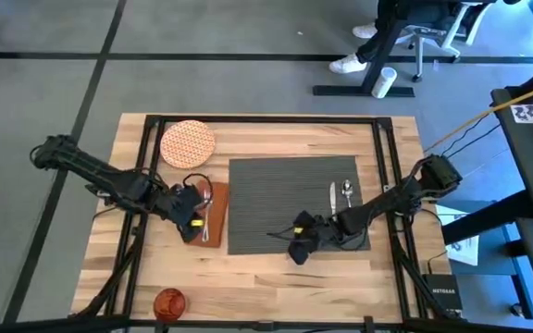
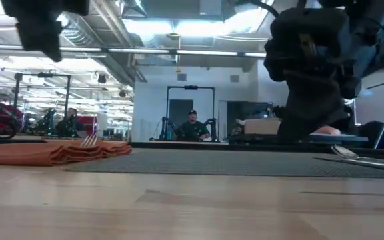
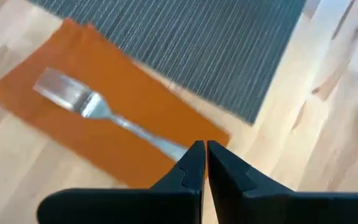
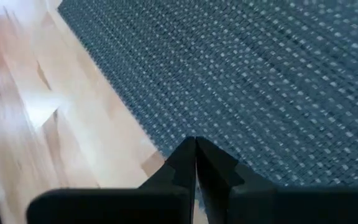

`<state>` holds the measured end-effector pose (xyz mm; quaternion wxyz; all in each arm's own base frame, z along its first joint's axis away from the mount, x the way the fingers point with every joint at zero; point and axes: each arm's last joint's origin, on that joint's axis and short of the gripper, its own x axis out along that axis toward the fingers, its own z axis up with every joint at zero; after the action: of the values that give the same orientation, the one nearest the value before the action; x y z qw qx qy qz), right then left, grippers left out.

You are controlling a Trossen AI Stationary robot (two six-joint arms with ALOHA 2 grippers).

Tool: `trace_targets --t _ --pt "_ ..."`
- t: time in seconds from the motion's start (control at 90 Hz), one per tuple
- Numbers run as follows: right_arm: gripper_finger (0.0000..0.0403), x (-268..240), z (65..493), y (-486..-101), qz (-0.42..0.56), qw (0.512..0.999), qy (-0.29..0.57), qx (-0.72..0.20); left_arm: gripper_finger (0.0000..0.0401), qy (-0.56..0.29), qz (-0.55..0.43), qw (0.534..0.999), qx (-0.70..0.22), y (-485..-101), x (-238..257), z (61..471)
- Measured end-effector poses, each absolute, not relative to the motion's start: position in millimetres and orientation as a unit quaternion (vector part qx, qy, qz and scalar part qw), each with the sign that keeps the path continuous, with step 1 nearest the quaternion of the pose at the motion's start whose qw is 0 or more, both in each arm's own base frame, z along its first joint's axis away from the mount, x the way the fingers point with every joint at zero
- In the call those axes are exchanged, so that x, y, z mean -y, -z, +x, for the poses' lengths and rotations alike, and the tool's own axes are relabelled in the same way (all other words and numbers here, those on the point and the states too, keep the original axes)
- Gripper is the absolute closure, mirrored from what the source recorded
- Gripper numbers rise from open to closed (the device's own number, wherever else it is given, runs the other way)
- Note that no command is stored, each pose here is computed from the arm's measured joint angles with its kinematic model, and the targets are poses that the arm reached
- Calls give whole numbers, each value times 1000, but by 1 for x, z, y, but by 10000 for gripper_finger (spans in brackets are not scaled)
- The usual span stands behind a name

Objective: Set table place
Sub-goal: Adjust the gray tablemat

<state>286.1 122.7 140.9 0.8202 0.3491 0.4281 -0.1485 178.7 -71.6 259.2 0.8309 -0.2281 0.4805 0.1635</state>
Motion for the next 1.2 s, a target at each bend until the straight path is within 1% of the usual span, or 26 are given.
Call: trace_targets --t 0.222,0.378,0.644,0.889,1.078,1.2 --pt "403 -123 286 -141 348 820 143 -432 401 -210 -221 789 -533 -250 79 164" --pt "403 -124 286 -141 342 821 132 -438 401 -246 -234 766 -546 -244 84 161" --pt "403 -124 286 -141 344 822 130 -435 401 -250 -246 751 -560 -237 96 162" --pt "403 -124 287 -142 343 826 140 -426 401 -245 -255 752 -556 -230 107 169" --pt "403 -125 291 -139 349 829 134 -417 401 -247 -250 751 -559 -220 113 177" --pt "403 -128 294 -132 360 823 130 -420 401 -262 -234 741 -572 -209 116 181"
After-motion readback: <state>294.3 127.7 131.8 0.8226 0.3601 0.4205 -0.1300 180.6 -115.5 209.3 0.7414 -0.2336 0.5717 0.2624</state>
